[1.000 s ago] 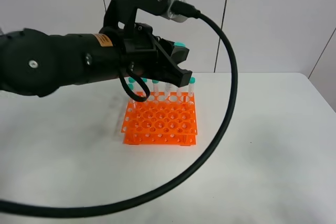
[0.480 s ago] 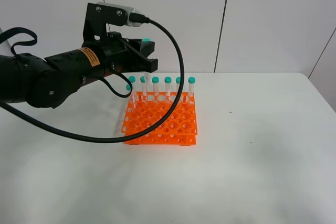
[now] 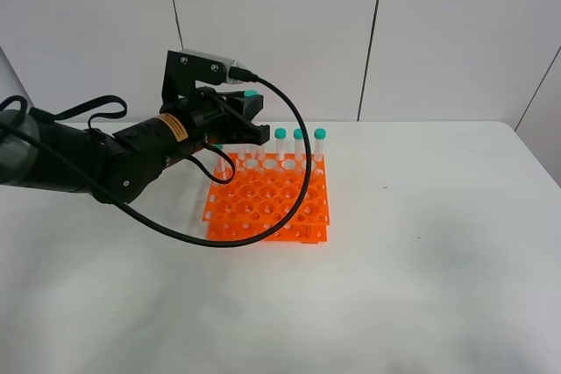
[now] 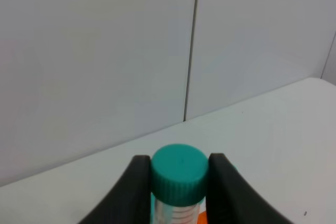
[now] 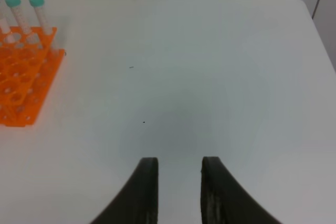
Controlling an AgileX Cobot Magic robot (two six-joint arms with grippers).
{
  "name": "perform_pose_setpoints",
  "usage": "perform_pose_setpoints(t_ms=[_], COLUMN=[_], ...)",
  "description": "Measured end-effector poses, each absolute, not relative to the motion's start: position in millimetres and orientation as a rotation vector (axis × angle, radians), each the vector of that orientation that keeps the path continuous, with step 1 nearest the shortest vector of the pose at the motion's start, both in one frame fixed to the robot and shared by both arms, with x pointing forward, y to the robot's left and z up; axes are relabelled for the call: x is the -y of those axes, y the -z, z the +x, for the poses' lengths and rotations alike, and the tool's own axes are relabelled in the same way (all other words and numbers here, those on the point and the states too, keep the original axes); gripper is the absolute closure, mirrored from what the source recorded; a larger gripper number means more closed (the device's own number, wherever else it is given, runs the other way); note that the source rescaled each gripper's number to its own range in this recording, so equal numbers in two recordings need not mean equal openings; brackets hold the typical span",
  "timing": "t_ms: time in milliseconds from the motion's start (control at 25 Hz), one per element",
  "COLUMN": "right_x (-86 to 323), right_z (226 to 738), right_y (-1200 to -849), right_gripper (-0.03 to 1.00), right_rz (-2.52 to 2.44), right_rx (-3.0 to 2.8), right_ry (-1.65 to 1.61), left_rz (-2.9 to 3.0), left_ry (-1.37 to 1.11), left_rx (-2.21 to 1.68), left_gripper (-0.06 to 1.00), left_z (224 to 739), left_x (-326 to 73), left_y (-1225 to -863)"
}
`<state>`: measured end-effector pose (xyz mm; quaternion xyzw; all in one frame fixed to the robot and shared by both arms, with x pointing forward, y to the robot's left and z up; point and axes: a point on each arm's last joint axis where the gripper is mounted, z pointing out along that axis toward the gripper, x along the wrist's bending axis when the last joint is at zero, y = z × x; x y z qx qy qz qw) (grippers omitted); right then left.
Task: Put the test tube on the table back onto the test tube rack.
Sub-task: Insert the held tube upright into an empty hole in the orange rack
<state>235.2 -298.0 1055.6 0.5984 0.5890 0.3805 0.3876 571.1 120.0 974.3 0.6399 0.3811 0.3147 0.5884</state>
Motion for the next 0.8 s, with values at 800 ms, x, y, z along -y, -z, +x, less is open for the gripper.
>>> perform_pose_setpoints(t_ms=[800], right_x=[298], right_z=[235], right_y=[-1056], right_gripper=[0.67], right_rz=[1.523], right_rx=[-1.499], right_ry=[-0.971], left_rz=[1.502], left_ry=[-0.714], left_rx=[-1.047], left_gripper=[0.94], left_z=[604], left_x=[-137], left_y=[-939])
